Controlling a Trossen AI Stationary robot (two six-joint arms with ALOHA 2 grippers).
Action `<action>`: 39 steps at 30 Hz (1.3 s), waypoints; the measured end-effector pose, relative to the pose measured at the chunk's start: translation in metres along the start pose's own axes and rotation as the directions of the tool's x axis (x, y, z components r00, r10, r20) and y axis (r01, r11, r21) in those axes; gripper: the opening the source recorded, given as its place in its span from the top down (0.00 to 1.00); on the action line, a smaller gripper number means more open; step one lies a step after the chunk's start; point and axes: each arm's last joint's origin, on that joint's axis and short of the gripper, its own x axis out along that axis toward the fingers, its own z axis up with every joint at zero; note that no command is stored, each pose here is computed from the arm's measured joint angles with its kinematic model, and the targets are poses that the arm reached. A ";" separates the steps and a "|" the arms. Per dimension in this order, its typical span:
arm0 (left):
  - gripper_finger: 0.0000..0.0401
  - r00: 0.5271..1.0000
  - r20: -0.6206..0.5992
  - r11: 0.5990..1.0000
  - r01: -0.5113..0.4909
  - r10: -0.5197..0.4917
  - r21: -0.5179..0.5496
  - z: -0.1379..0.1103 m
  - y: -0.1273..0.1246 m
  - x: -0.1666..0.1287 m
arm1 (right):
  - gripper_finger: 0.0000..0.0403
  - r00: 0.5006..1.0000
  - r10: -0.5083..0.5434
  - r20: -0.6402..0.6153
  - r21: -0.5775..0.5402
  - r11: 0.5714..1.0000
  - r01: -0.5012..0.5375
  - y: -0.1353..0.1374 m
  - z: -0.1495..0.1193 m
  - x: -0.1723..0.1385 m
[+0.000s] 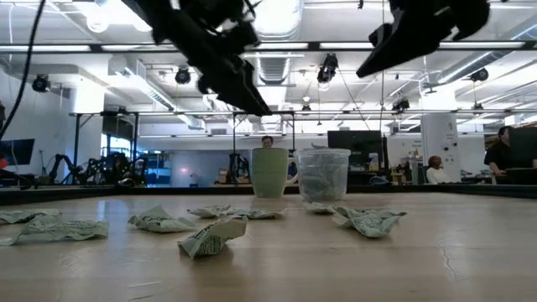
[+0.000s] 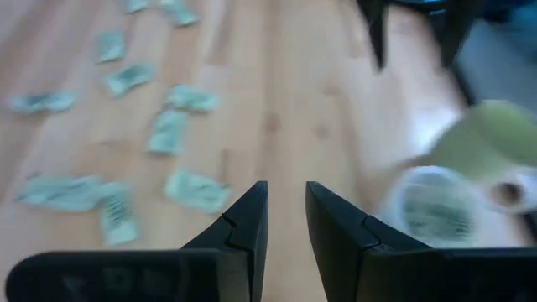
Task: Pick and place Stevia / Truvia into bins
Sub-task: Put the stevia packet into the transparent container
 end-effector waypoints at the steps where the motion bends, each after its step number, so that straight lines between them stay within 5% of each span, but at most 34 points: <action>1: 0.48 1.000 -0.002 1.000 0.020 -0.020 0.005 -0.005 -0.006 -0.006 | 0.82 1.000 0.026 0.003 -0.003 1.000 -0.026 0.003 -0.001 0.005; 10: 0.48 0.994 0.029 0.995 0.103 -0.103 0.017 -0.056 -0.057 -0.037 | 0.82 0.997 0.067 -0.049 -0.120 0.990 -0.073 0.018 -0.013 0.054; 18: 0.48 0.993 0.088 0.996 0.085 -0.084 -0.010 -0.090 -0.071 -0.056 | 0.82 0.991 0.118 -0.067 -0.159 0.979 -0.127 0.029 -0.012 0.092; 29: 0.48 0.976 0.215 0.997 0.055 -0.041 -0.061 -0.093 -0.070 -0.081 | 0.74 0.954 0.260 -0.149 -0.063 0.960 -0.272 0.028 -0.025 0.131; 39: 0.48 0.981 0.188 0.995 0.068 -0.053 -0.077 -0.098 -0.072 -0.081 | 0.58 0.942 0.282 -0.182 -0.048 0.954 -0.295 0.031 -0.030 0.147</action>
